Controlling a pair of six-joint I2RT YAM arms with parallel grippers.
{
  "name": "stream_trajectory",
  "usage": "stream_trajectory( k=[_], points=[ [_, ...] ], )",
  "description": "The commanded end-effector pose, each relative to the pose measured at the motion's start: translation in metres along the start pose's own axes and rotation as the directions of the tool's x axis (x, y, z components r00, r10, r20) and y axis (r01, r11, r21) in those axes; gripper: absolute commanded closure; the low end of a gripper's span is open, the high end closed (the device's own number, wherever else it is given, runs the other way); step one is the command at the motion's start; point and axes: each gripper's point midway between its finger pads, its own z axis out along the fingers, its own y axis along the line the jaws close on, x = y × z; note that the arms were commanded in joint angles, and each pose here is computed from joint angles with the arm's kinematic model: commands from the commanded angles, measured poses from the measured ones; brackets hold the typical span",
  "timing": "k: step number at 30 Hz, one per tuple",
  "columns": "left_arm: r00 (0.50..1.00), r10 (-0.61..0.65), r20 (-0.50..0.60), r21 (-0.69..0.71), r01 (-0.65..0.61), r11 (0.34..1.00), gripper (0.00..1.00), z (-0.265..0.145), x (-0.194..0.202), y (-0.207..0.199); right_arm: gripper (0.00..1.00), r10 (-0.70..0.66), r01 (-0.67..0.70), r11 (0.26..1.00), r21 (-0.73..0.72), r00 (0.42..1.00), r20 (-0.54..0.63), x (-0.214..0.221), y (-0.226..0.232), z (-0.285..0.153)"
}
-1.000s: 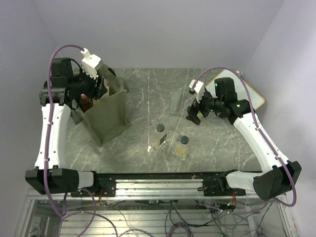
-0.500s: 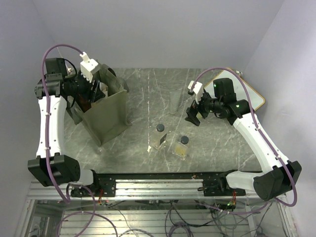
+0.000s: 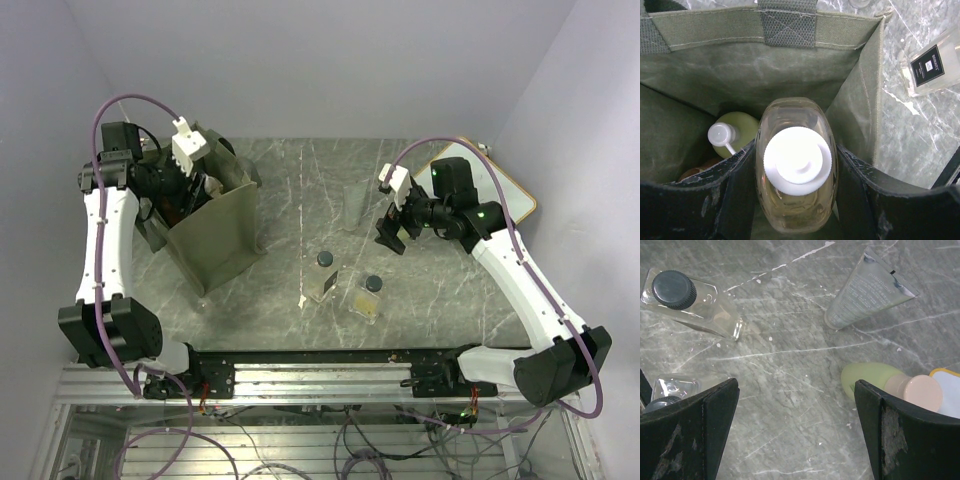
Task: Place the personal care products into the canvas bag
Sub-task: Place the care product in the canvas bag.
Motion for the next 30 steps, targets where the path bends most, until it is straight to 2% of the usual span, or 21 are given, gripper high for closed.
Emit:
stream_trajectory(
  k=[1,14,30],
  points=[
    [0.986,0.136,0.100,0.032,-0.140,0.990,0.93,-0.001,-0.023,0.002,0.00,-0.039,0.039,0.999,0.019,0.999,0.032,-0.015,-0.004,-0.007],
    [0.990,0.130,0.046,0.123,-0.135,0.983,0.93,0.023,0.007,-0.004,0.00,-0.024,0.025,1.000,-0.003,0.999,0.046,-0.013,0.004,-0.002],
    [0.984,0.174,0.032,0.201,-0.177,0.963,0.93,0.052,0.021,-0.008,0.00,-0.011,0.011,1.000,-0.003,0.999,0.032,-0.011,0.005,-0.001]
  ],
)
